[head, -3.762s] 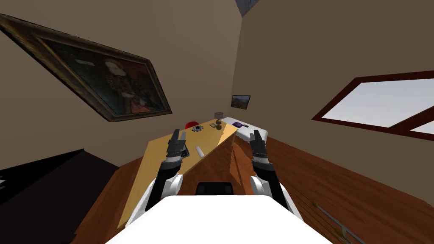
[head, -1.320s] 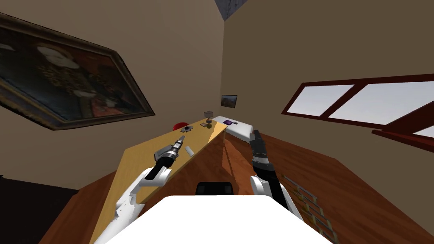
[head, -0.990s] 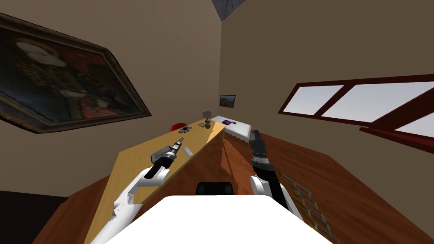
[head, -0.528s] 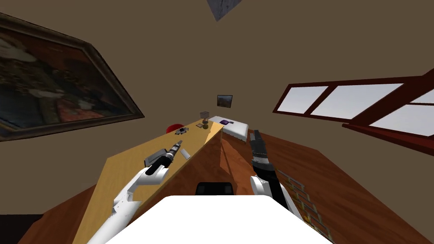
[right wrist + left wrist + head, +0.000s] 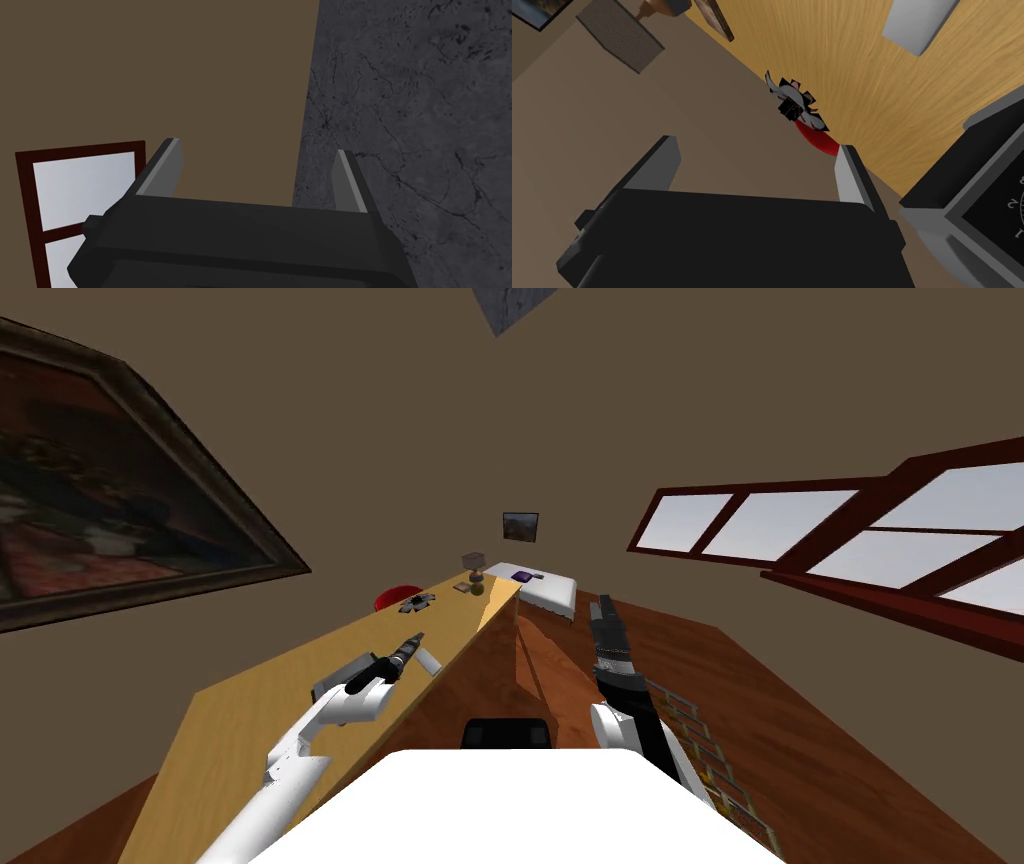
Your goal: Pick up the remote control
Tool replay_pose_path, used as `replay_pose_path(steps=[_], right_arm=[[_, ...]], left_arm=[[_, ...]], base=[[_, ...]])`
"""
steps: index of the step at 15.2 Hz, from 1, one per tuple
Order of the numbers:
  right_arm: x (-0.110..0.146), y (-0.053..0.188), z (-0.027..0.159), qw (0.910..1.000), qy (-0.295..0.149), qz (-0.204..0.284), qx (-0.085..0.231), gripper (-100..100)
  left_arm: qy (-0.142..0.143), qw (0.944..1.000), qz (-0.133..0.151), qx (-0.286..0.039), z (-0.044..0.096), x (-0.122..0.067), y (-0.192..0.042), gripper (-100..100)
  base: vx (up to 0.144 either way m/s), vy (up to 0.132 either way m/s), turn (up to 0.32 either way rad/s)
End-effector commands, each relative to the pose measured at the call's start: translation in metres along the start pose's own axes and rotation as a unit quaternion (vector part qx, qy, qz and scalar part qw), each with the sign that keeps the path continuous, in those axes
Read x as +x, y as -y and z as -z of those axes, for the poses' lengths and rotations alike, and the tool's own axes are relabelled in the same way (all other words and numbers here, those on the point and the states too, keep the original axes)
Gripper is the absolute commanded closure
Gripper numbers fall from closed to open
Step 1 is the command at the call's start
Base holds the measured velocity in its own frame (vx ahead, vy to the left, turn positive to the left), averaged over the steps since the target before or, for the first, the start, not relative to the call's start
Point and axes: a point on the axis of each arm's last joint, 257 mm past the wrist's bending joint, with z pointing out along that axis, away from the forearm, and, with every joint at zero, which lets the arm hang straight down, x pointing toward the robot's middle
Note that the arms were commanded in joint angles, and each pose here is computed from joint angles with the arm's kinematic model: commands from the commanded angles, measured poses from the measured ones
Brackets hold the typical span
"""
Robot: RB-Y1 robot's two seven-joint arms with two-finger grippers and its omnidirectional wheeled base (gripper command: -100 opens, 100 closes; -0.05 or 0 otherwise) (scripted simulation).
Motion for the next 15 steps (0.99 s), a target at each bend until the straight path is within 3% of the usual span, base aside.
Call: replay_pose_path(steps=[1, 3, 4, 6, 7, 9, 10, 12, 13, 15], right_arm=[[0.0, 0.0, 0.0, 1.0, 0.0, 0.0, 0.0, 0], [0.0, 0.0, 0.0, 1.0, 0.0, 0.0, 0.0, 0], [0.0, 0.0, 0.0, 1.0, 0.0, 0.0, 0.0, 0], [0.0, 0.0, 0.0, 1.0, 0.0, 0.0, 0.0, 0], [0.0, 0.0, 0.0, 1.0, 0.0, 0.0, 0.0, 0], [0.0, 0.0, 0.0, 1.0, 0.0, 0.0, 0.0, 0], [0.0, 0.0, 0.0, 1.0, 0.0, 0.0, 0.0, 0], [0.0, 0.0, 0.0, 1.0, 0.0, 0.0, 0.0, 0], [0.0, 0.0, 0.0, 1.0, 0.0, 0.0, 0.0, 0], [0.0, 0.0, 0.0, 1.0, 0.0, 0.0, 0.0, 0]], left_arm=[[-0.015, 0.9991, -0.003, -0.039, -0.004, 0.001, -0.028, -100], [-0.019, 0.9986, -0.003, -0.049, -0.004, 0.003, -0.034, -100], [-0.03, 0.9968, -0.004, -0.074, -0.006, 0.007, -0.053, -100], [-0.035, 0.9956, -0.004, -0.086, -0.004, 0.01, -0.059, -100], [-0.05, 0.9923, -0.004, -0.113, -0.005, 0.015, -0.079, -100], [-0.054, 0.991, -0.004, -0.122, -0.003, 0.017, -0.084, -100], [-0.07, 0.9864, -0.003, -0.149, -0.002, 0.024, -0.104, -100], [-0.074, 0.9848, -0.003, -0.157, 0.0, 0.025, -0.108, -100], [-0.091, 0.9791, -0.002, -0.182, 0.002, 0.033, -0.127, -100], [-0.096, 0.9771, -0.002, -0.19, 0.005, 0.035, -0.131, -100]], base=[[0.044, 0.036, -0.179], [0.046, 0.042, -0.111], [0.043, 0.041, -0.141], [0.039, 0.046, -0.127], [0.048, 0.038, -0.168], [0.048, 0.042, -0.119], [0.048, 0.047, -0.172], [0.05, 0.054, -0.119], [0.057, 0.049, -0.153], [0.044, 0.052, -0.131]])
